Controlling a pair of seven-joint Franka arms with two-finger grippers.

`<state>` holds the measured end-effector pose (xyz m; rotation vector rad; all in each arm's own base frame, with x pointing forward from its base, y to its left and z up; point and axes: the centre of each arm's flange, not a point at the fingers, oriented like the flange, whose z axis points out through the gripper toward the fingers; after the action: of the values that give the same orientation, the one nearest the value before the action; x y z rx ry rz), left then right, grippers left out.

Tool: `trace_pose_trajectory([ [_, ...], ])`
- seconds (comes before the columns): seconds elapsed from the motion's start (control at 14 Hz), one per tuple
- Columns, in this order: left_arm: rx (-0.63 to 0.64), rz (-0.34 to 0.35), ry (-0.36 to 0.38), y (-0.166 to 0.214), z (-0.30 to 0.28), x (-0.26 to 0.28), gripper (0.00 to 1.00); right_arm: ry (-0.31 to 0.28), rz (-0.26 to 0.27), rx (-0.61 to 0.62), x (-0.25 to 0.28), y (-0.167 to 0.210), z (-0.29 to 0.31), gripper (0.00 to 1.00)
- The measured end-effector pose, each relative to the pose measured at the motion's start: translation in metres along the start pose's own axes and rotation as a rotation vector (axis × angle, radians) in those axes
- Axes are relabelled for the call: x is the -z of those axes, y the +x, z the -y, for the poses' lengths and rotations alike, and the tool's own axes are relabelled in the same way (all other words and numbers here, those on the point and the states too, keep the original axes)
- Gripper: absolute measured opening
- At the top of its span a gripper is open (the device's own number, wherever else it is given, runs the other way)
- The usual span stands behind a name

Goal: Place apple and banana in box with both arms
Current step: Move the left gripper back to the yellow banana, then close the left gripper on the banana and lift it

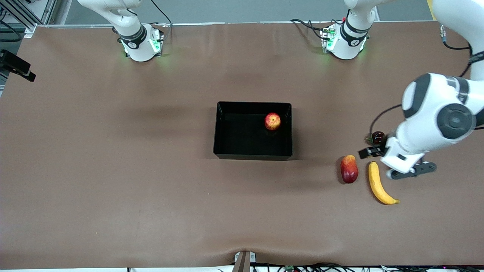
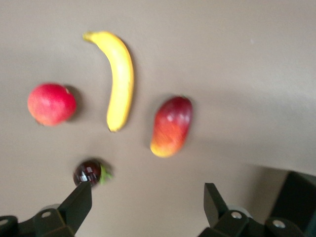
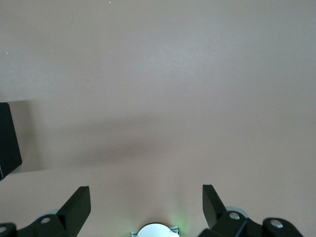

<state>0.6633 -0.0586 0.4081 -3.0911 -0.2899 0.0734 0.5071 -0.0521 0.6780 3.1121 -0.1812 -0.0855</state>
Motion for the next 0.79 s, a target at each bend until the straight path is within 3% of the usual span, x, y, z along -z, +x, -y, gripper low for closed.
trace_pose_trajectory([
  [0.29,-0.055,-0.087,-0.034,0.042,0.05,-0.058,1.0,0.001,0.0,0.002,0.0,0.0,0.001,1.0],
  [0.79,-0.16,-0.206,-0.021,0.067,0.046,-0.161,0.97,0.001,-0.001,0.011,0.001,0.0,0.006,1.0],
])
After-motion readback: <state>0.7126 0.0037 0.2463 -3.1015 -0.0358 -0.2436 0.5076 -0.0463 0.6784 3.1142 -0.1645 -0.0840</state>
